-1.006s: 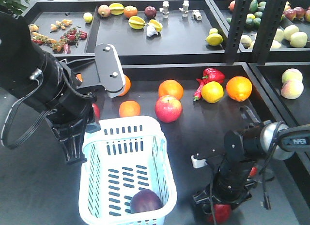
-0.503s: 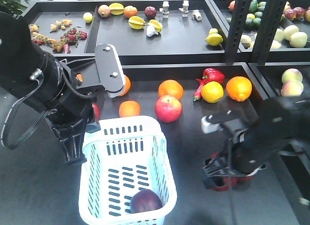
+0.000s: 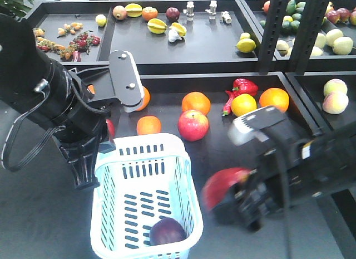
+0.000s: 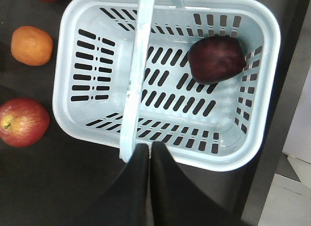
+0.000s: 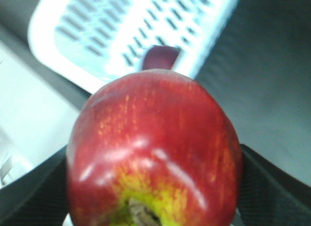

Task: Pick three apples into basket with both arms
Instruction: 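Carry the red apple into the basket and open the right gripper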

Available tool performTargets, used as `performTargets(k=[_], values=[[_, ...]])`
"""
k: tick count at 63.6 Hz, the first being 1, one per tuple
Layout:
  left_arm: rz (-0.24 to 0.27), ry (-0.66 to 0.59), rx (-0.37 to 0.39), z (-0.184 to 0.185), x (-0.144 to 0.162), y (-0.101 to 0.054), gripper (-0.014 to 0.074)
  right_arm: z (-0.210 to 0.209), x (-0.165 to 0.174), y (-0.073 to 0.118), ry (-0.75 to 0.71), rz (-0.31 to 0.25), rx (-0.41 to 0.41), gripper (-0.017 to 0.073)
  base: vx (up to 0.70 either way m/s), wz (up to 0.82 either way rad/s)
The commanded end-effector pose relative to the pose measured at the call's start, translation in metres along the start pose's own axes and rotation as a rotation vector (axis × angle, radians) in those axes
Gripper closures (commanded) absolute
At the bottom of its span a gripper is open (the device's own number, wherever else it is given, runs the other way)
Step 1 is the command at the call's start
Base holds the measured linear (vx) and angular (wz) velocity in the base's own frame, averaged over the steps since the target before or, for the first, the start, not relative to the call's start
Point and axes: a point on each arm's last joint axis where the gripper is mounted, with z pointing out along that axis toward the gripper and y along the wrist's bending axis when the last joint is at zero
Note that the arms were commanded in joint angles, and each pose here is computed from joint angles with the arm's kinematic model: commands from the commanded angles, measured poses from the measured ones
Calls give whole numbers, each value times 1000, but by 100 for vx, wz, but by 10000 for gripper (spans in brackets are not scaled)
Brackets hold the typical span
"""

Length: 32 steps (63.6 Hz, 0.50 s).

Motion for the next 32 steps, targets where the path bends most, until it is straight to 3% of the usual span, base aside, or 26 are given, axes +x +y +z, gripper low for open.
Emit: performTargets(k=[1,7,14,32], values=[[-8,-53,-39,-19,0,0,600,0,-13,25,-107,-76,-42,281,0,0],[-8,-53,-39,-19,0,0,600,15,-19,41,-135,-130,-58,281,0,0],[-8,-53,-39,-19,0,0,600,32,-25,51,-153,-150,-65,282,0,0],[-8,-53,-39,-19,0,0,600,76,-34,42,-137,-91,-24,280,0,0]])
